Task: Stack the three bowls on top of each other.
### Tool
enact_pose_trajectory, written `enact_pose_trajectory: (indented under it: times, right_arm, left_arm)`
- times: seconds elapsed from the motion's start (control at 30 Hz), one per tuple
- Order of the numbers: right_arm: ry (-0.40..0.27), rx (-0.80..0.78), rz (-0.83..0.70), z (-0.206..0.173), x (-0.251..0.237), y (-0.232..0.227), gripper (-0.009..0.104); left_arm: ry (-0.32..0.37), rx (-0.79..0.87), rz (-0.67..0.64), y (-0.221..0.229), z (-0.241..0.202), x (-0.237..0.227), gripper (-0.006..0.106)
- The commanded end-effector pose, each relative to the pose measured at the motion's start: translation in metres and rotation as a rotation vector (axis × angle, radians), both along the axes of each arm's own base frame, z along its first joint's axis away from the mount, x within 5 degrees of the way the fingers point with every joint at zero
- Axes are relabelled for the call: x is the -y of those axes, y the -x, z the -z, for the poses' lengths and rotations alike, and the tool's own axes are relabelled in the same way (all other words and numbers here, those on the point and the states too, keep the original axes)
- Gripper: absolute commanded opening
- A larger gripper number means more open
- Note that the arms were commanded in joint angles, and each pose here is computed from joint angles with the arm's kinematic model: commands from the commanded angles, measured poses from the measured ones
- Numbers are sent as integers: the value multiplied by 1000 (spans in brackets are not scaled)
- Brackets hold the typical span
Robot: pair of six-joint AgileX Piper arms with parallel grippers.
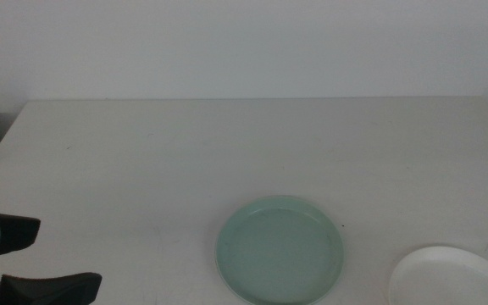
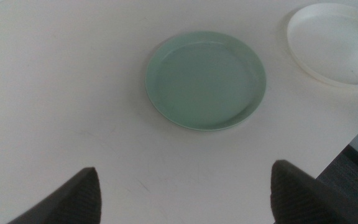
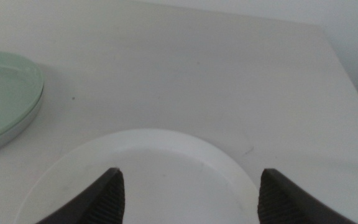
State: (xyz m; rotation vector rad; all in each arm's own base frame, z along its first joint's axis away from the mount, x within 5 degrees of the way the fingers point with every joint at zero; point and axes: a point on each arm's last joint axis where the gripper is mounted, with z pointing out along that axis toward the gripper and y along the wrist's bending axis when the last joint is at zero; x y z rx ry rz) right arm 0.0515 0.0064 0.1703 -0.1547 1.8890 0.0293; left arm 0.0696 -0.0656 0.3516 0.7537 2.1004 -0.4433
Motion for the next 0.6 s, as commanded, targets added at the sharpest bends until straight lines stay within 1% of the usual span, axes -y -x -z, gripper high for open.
enact_pose_trajectory:
  times: [0.0, 0.1, 0.2, 0.43, 0.47, 0.57]
  right_arm:
    - [5, 110, 10, -25, 1, 1, 55]
    - [6, 117, 8, -53, 1, 1, 55]
    - [8, 84, 4, -81, 0, -2, 55]
    - [9, -104, -12, -142, -3, -28, 55]
    - [-3, -130, -13, -148, -4, -32, 55]
    - [-59, -273, -2, -163, -7, -49, 55]
  left_arm:
    - [59, 49, 6, -1, -11, 3, 105]
    - [59, 49, 6, -1, -11, 3, 105]
    - [59, 49, 6, -1, -11, 3, 105]
    - [59, 49, 6, -1, -11, 3, 105]
    - [59, 49, 6, -1, -11, 3, 105]
    - [59, 49, 6, -1, -11, 3, 105]
